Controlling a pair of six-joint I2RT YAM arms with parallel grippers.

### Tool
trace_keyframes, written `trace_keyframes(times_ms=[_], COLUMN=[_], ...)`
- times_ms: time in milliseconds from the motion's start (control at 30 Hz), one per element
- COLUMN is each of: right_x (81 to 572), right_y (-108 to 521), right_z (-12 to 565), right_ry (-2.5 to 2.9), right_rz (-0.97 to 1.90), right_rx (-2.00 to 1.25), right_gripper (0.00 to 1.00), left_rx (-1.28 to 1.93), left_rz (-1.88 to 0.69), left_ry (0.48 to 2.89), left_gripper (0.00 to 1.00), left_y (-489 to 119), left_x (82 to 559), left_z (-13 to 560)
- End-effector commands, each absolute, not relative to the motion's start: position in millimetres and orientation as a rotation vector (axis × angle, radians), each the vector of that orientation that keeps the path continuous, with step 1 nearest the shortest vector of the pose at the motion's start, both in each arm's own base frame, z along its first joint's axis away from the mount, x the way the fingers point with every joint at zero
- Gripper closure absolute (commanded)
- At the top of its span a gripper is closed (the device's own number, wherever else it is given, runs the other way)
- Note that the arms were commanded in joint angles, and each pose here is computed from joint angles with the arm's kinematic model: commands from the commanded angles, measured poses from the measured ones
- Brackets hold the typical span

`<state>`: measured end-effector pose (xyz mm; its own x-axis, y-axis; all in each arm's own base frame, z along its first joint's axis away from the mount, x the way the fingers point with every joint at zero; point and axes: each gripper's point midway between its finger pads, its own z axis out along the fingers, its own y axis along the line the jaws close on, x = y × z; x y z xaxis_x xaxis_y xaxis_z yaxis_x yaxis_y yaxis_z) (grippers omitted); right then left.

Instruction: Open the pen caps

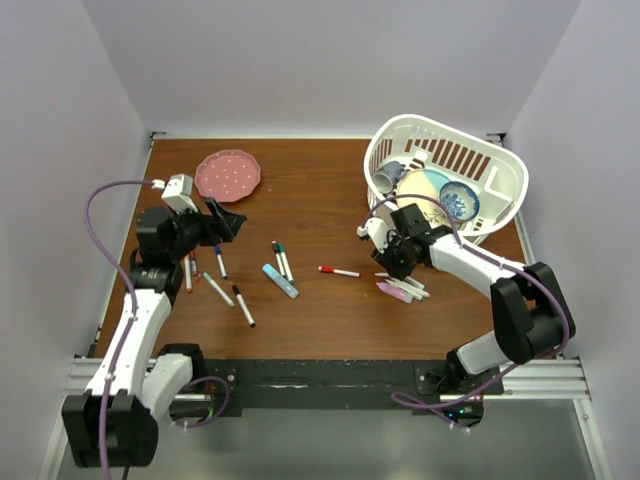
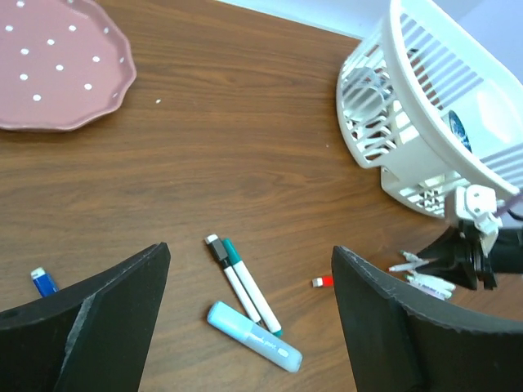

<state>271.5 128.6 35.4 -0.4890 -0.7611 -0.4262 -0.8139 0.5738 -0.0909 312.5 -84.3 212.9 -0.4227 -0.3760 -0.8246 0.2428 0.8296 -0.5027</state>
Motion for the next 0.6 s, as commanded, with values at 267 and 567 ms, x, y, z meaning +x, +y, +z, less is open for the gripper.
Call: trace_keyframes(times_ms=[267,567], right_x=[239,281], right_y=[196,258], right_z=[104,75], right_ry=[1.906,1.923], right_rz=[0.59,0.462], right_rx=[-1.727,-1.861], right_gripper=[0.33,0.21], left_rx=[-0.01,-0.041], left_rz=[-0.604,-0.557], left_ry=[1.909,1.872], left_gripper=[0.14,0.05], left_y=[-94,-85], left_x=[301,298], left_z=[205,215])
